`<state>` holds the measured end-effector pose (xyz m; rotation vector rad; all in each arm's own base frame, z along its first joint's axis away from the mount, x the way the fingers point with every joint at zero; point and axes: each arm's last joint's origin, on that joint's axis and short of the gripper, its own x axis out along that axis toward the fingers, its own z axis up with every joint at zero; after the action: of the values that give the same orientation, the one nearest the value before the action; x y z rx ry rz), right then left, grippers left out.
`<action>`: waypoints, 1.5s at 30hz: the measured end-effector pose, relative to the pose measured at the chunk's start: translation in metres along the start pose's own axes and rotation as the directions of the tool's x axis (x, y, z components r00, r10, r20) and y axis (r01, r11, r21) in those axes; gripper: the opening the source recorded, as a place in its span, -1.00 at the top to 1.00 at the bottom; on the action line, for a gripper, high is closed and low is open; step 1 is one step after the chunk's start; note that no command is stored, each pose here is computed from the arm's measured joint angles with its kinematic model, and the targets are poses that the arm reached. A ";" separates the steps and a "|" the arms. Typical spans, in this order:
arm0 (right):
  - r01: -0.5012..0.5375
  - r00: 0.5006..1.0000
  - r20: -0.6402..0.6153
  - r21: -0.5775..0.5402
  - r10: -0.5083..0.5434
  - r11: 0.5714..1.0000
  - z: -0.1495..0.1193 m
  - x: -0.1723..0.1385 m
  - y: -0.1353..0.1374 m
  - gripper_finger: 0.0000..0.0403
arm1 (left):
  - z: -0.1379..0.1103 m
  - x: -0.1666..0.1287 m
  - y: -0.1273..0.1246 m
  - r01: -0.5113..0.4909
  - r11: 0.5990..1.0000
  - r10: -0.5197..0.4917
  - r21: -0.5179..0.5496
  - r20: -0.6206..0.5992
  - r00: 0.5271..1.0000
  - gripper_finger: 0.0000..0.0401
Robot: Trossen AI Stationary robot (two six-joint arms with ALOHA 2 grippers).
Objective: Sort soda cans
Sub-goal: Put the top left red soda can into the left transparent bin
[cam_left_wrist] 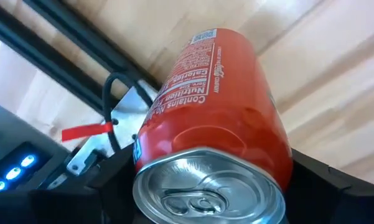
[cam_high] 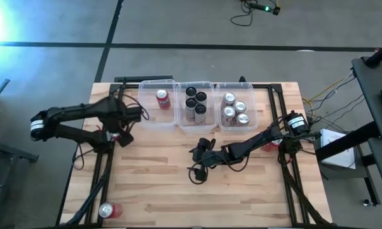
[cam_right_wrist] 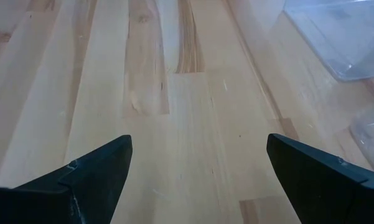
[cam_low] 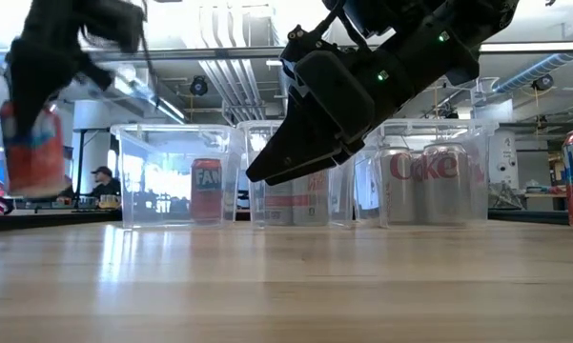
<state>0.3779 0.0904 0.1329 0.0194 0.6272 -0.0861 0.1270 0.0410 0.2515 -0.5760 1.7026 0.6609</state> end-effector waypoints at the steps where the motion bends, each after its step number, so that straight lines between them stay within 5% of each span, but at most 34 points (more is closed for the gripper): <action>1: 0.000 1.000 0.000 0.000 0.000 1.000 0.000 0.000 0.000 -0.83 | -0.003 -0.008 0.001 0.022 1.000 -0.022 -0.007 0.033 0.999 -0.42; 7: 0.001 1.000 -0.001 0.000 -0.001 1.000 0.000 0.000 0.000 -0.83 | -0.022 -0.068 0.011 0.232 0.973 -0.228 0.016 0.276 0.934 -0.42; 14: 0.001 1.000 -0.002 -0.001 -0.001 1.000 0.000 0.000 0.000 -0.83 | -0.054 -0.140 0.027 0.377 0.907 -0.419 0.189 0.501 0.757 -0.42; 19: 0.001 1.000 -0.002 -0.001 -0.001 1.000 0.000 0.000 0.000 -0.83 | -0.068 -0.165 0.037 0.340 0.902 -0.430 0.264 0.599 0.676 -0.42; 24: 0.001 1.000 -0.002 -0.001 -0.001 1.000 0.000 0.000 0.000 -0.83 | -0.055 -0.172 0.037 0.221 0.958 -0.282 0.183 0.740 0.611 -0.42; 30: 0.001 1.000 -0.003 -0.001 -0.001 1.000 0.000 0.000 0.000 -0.83 | -0.016 -0.159 0.020 0.038 0.989 -0.129 0.146 0.689 0.713 -0.42; 34: 0.001 1.000 -0.003 0.001 -0.001 1.000 0.000 0.000 0.000 -0.83 | 0.018 -0.156 0.004 -0.046 0.976 -0.108 0.213 0.655 0.748 -0.42; 41: 0.001 1.000 -0.003 0.000 -0.001 1.000 0.000 0.000 0.000 -0.83 | 0.078 -0.129 -0.001 -0.157 0.952 0.015 0.263 0.471 0.882 -0.42; 45: 0.003 1.000 -0.012 -0.002 -0.003 1.000 -0.001 0.000 0.000 -0.83 | 0.105 -0.114 -0.002 -0.228 0.927 0.093 0.298 0.404 0.910 -0.42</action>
<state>0.3772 0.0901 0.1320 0.0174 0.6394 -0.0881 0.2261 0.1160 0.3439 -0.0488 1.4535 0.5375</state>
